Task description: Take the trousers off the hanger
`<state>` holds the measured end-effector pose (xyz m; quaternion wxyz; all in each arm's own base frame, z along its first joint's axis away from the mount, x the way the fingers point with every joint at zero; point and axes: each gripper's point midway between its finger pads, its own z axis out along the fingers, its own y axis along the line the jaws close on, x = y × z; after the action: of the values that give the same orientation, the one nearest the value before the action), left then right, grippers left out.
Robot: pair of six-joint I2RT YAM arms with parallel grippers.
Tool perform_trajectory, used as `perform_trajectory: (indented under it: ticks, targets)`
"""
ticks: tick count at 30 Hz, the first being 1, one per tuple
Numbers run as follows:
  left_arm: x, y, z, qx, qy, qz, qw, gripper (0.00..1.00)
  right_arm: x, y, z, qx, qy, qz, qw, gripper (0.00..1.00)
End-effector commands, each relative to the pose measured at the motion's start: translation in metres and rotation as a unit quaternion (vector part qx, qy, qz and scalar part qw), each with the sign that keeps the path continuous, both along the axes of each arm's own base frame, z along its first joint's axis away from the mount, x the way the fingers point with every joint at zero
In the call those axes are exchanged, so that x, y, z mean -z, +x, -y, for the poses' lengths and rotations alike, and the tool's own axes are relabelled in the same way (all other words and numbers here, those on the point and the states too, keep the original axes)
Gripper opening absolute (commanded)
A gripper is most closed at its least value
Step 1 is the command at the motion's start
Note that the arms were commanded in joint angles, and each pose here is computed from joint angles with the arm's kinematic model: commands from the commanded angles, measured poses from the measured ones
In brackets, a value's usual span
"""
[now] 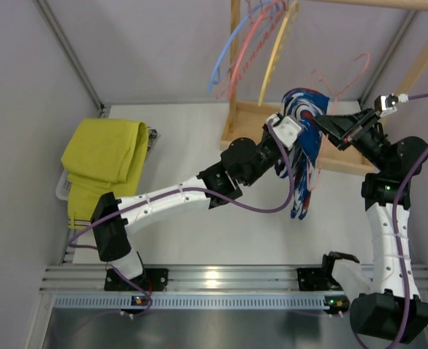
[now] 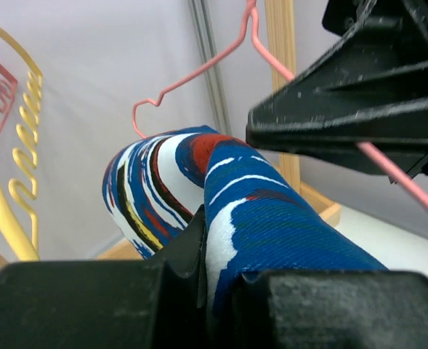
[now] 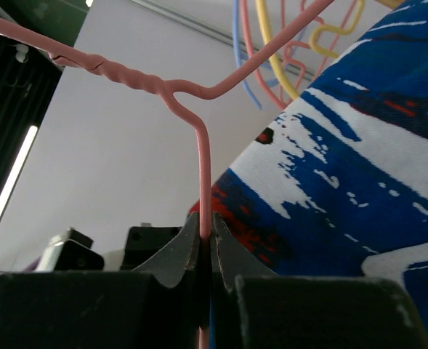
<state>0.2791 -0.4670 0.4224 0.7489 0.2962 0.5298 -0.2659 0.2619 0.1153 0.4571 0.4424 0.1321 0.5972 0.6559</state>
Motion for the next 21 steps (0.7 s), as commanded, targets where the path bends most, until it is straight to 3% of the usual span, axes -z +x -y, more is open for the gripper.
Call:
perform_trajectory:
  ticks: [1, 15, 21]
  targets:
    - [-0.114, -0.018, -0.050, -0.001, -0.128, 0.026, 0.991, 0.00, 0.001, -0.010, -0.005, 0.007, -0.036, 0.062, 0.997, 0.00]
    - [-0.232, -0.030, -0.114, -0.031, -0.207, 0.073, 0.975, 0.00, 0.136, 0.013, 0.006, 0.043, -0.139, -0.035, 0.989, 0.00]
    - [-0.268, -0.037, -0.140, -0.052, -0.232, 0.100, 0.966, 0.00, 0.168, 0.017, 0.009, 0.050, -0.167, -0.053, 0.983, 0.00]
